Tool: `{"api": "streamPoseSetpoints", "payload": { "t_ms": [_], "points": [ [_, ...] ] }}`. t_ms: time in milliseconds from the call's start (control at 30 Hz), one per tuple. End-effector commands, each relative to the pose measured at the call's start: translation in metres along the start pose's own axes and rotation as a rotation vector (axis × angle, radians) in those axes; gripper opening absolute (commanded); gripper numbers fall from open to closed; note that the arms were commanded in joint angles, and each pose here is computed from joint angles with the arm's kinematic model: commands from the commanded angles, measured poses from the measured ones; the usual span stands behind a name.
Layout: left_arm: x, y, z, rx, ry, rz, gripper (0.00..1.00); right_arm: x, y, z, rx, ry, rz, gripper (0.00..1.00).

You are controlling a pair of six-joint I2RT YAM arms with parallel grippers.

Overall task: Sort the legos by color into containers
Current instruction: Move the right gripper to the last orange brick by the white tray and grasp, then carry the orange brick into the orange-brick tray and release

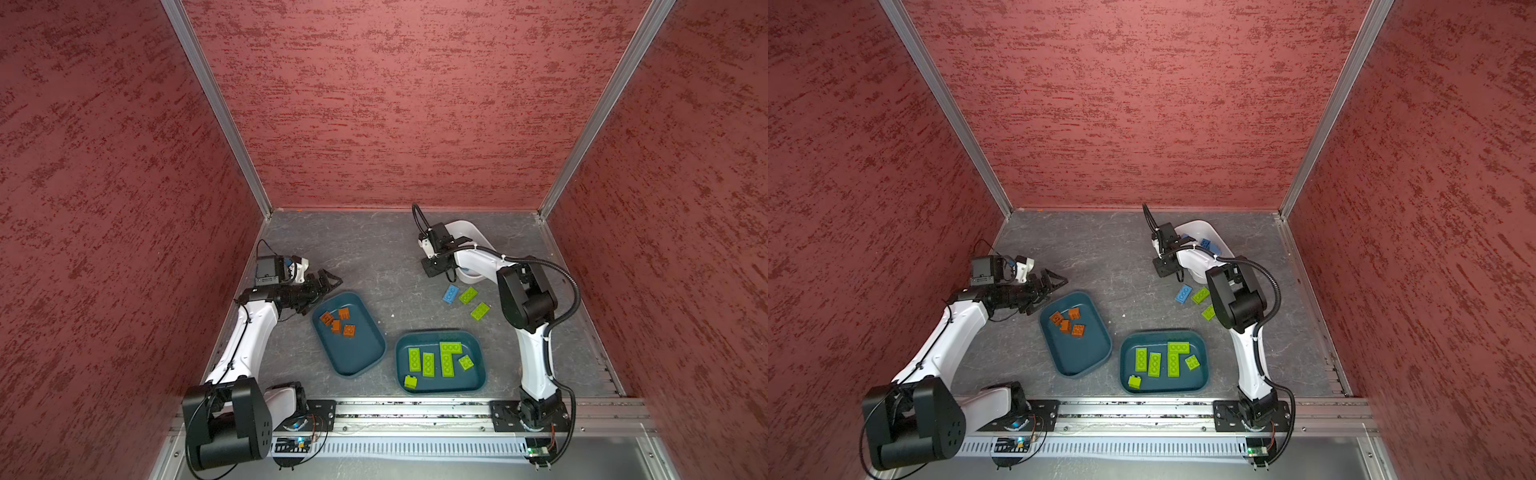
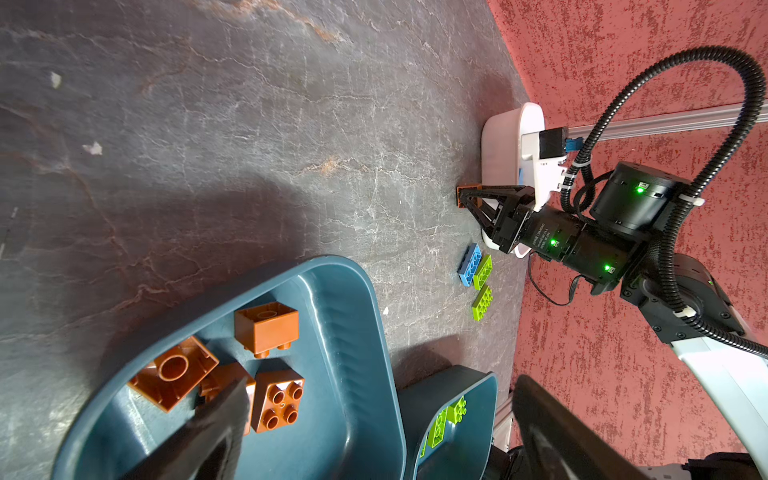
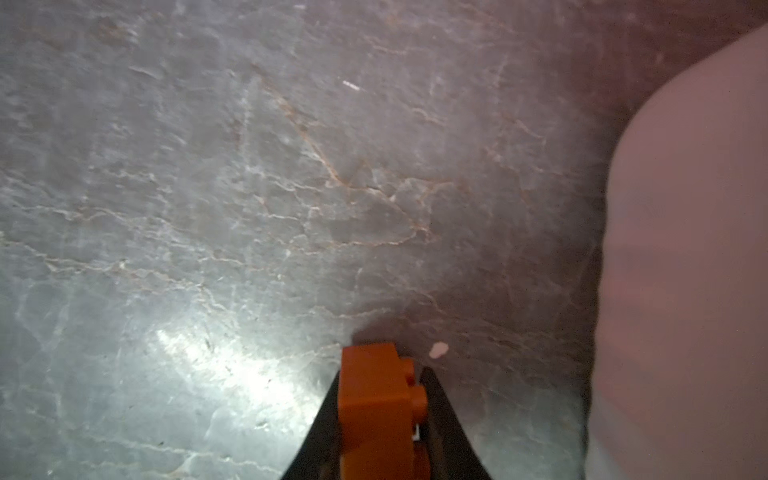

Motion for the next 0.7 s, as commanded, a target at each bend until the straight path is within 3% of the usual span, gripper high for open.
{"api": "streamPoseSetpoints", "payload": {
  "t_ms": [0,100,400,667],
  "points": [
    [-0.004,-0.002,-0.005,0.037,0.004,-0.001,0.99,-0.043,-0.012,0.024,-0.038,-0.106,-0.064,0.12],
    [-0.005,-0.003,-0.005,0.043,-0.006,-0.006,0.99,-0.067,-0.006,0.061,-0.095,-0.210,-0.085,0.12],
    [-0.009,-0.016,-0.004,0.040,-0.034,-0.046,0.99,-0.127,0.044,0.221,-0.290,-0.697,-0.164,0.12],
    [-0.014,-0.017,0.004,0.027,-0.081,-0.067,0.99,-0.106,0.063,0.274,-0.317,-0.769,-0.175,0.16]
  ]
}}
Point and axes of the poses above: each gripper's point midway between its finger pads, its own x axis out along the fingers, its own z axis along the line the jaws close on, y = z × x, the point moved 4 cm from there along -x, back along the fingers, and after that the axes turned 10 degrees about x, right-handed, at the moved point
